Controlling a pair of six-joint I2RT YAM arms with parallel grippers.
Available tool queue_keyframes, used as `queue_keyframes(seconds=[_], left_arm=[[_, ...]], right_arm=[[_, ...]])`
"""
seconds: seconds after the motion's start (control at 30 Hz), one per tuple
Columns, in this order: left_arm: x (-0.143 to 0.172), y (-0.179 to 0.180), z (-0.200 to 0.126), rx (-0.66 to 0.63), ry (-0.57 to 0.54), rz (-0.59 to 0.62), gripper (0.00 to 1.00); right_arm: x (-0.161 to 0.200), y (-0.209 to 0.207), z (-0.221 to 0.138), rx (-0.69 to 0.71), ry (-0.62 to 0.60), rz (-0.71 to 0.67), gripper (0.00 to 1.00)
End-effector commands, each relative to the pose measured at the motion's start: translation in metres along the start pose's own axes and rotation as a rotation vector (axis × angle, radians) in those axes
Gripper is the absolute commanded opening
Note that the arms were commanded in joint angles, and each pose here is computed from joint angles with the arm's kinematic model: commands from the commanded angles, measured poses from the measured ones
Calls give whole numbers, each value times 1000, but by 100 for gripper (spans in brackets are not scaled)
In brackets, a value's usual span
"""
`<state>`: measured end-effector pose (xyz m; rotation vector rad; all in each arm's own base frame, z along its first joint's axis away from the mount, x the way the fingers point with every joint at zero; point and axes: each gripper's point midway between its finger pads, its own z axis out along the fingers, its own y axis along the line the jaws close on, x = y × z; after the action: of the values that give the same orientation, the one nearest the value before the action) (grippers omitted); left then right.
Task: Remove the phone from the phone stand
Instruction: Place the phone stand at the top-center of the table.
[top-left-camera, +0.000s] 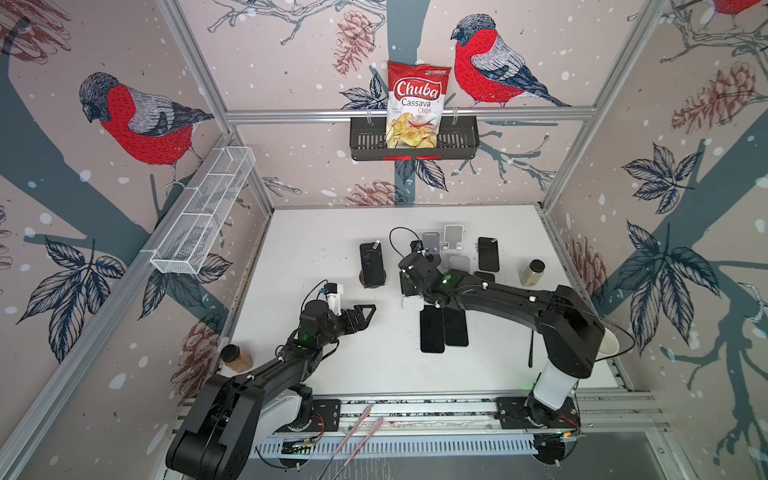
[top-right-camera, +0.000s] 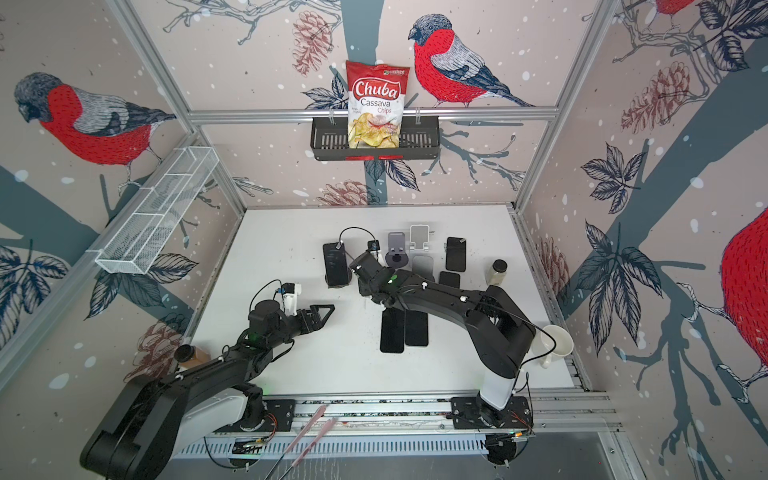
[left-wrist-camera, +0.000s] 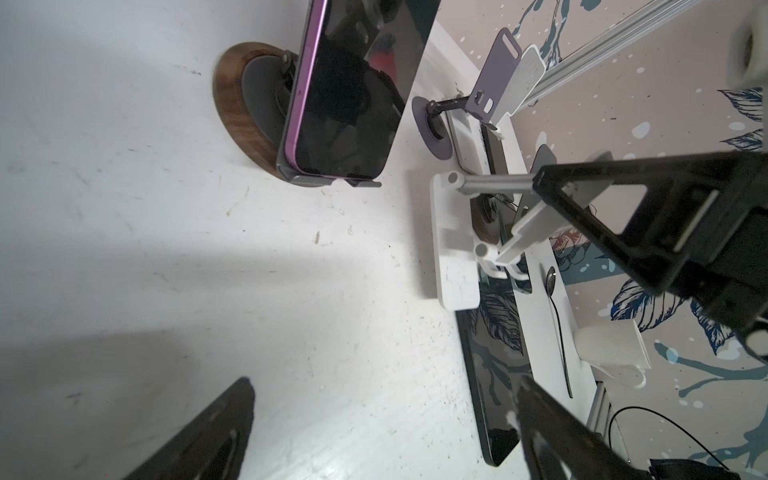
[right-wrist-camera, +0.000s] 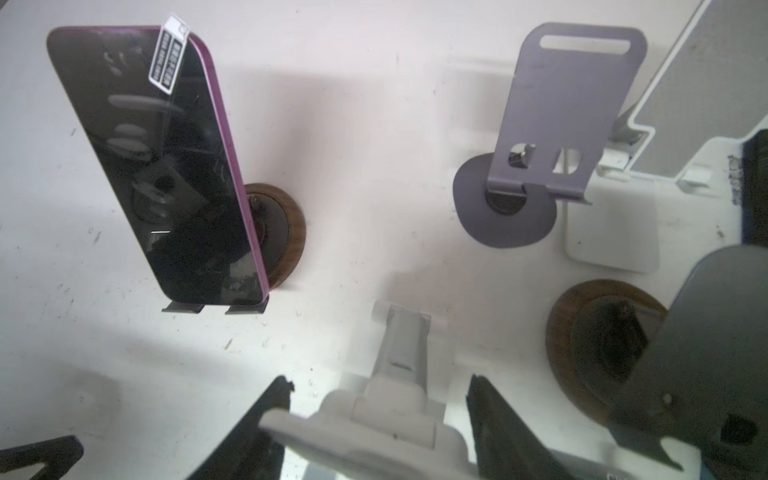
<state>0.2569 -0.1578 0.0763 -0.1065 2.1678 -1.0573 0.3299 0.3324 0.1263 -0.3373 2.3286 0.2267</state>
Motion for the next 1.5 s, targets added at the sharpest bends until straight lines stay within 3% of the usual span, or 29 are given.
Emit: queue_keyframes(seconds=[0.0, 0.5, 1.17, 1.47], left_arm=[[-8, -8, 1, 34, -21, 41, 96], [-7, -4, 8, 11, 8, 44, 96], [-10, 7, 15, -32, 3, 21, 96], [-14, 7, 14, -38, -14, 20, 96]], right_arm=[[-27, 11, 1, -92, -72, -36, 57], [-76, 4, 59, -127, -58, -109, 57], [-87, -11, 129, -85, 4, -130, 58], [-87, -12, 131, -82, 12, -108, 72]])
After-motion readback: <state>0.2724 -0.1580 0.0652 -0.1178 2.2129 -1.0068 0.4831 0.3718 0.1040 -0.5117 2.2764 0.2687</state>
